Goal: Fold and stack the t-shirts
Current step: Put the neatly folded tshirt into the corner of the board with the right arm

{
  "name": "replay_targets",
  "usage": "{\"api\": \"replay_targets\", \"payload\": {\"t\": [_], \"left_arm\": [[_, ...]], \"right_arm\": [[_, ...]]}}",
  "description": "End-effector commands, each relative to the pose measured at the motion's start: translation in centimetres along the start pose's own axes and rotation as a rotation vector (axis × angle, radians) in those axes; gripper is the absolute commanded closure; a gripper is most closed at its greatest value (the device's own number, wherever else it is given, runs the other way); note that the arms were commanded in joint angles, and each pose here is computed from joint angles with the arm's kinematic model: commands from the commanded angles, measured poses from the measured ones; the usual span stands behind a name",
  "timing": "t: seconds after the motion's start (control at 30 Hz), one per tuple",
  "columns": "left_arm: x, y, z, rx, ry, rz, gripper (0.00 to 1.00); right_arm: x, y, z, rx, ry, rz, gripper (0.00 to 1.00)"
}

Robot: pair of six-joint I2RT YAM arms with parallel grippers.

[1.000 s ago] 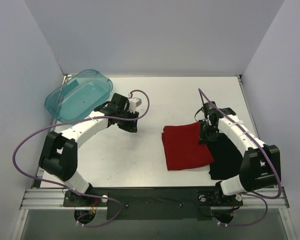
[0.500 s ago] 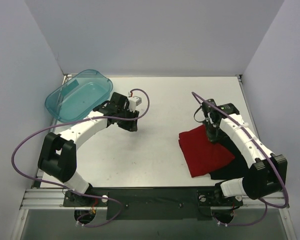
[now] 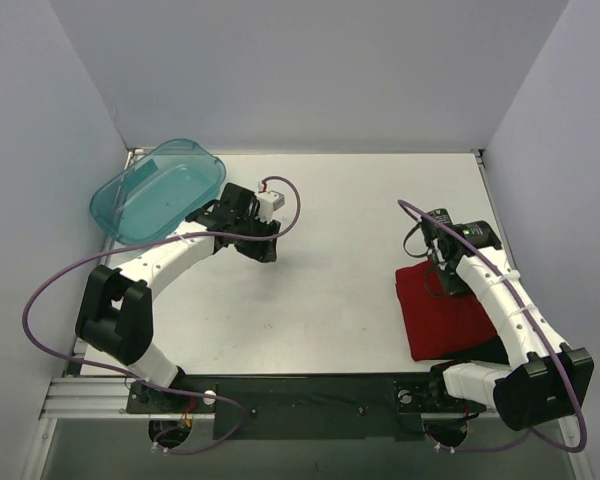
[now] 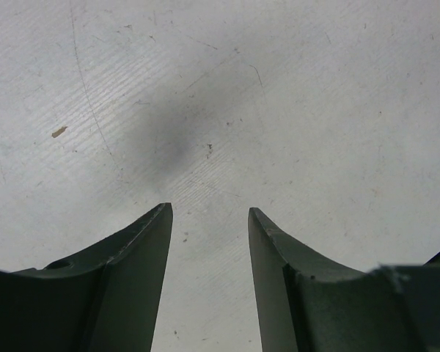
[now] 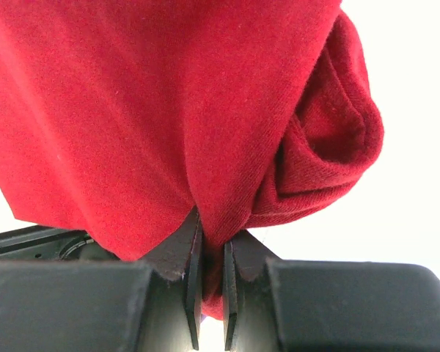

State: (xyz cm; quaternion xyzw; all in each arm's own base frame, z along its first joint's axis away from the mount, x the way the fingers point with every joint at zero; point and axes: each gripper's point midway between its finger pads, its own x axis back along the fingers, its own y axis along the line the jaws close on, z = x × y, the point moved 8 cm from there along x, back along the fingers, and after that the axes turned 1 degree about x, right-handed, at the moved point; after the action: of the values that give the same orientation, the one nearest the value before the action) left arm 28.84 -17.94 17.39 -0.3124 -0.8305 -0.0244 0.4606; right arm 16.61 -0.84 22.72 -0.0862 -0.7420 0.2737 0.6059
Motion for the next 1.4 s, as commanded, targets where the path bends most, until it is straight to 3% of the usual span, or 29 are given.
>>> {"api": "replay_targets", "payload": {"t": [0.0, 0.23, 0.5, 0.83, 1.1, 1.27, 1.3, 1.33, 1.37], "left_arm": [[1.2, -0.6, -2.2, -0.035, -0.088, 0.026, 0.44], [1.3, -0.6, -2.1, -0.040, -0.087, 0.015, 0.44], [1.4, -0.6, -1.9, -0.050, -0.083, 0.008, 0.44], [1.6, -1.1, -1.8, -0.067, -0.083, 0.009, 0.44], [2.0, -1.3, -1.7, -0.079, -0.088, -0.006, 0.44], [2.0, -1.2, -1.5, -0.108, -0.082, -0.012, 0.44], [2.0, -1.1, -1.6, -0.108, -0.082, -0.010, 0.44], [2.0, -1.1, -1.7, -0.107, -0.085, -0.011, 0.44], [2.0, -1.1, -1.7, -0.109, -0.086, -0.011, 0.44]], "right_arm": [[0.7, -2.2, 1.6, -0.026, 0.062, 0.095, 1.00], [0.7, -3.9, 3.0, 0.000, 0.106, 0.197, 1.00], [-1.8, -3.7, 3.1, -0.005, 0.147, 0.183, 1.00], [-6.7, -5.1, 2.4, -0.265, 0.255, 0.211, 1.00], [-10.2, -5.2, 2.9, -0.299, 0.410, 0.172, 1.00], [-11.6, -6.4, 4.2, -0.458, 0.475, 0.164, 1.00], [-11.8, -6.7, 4.7, -0.496, 0.495, 0.164, 0.95], [-12.1, -6.7, 4.8, -0.549, 0.504, 0.176, 0.70], [-12.3, -7.0, 5.2, -0.579, 0.522, 0.177, 0.58]]}}
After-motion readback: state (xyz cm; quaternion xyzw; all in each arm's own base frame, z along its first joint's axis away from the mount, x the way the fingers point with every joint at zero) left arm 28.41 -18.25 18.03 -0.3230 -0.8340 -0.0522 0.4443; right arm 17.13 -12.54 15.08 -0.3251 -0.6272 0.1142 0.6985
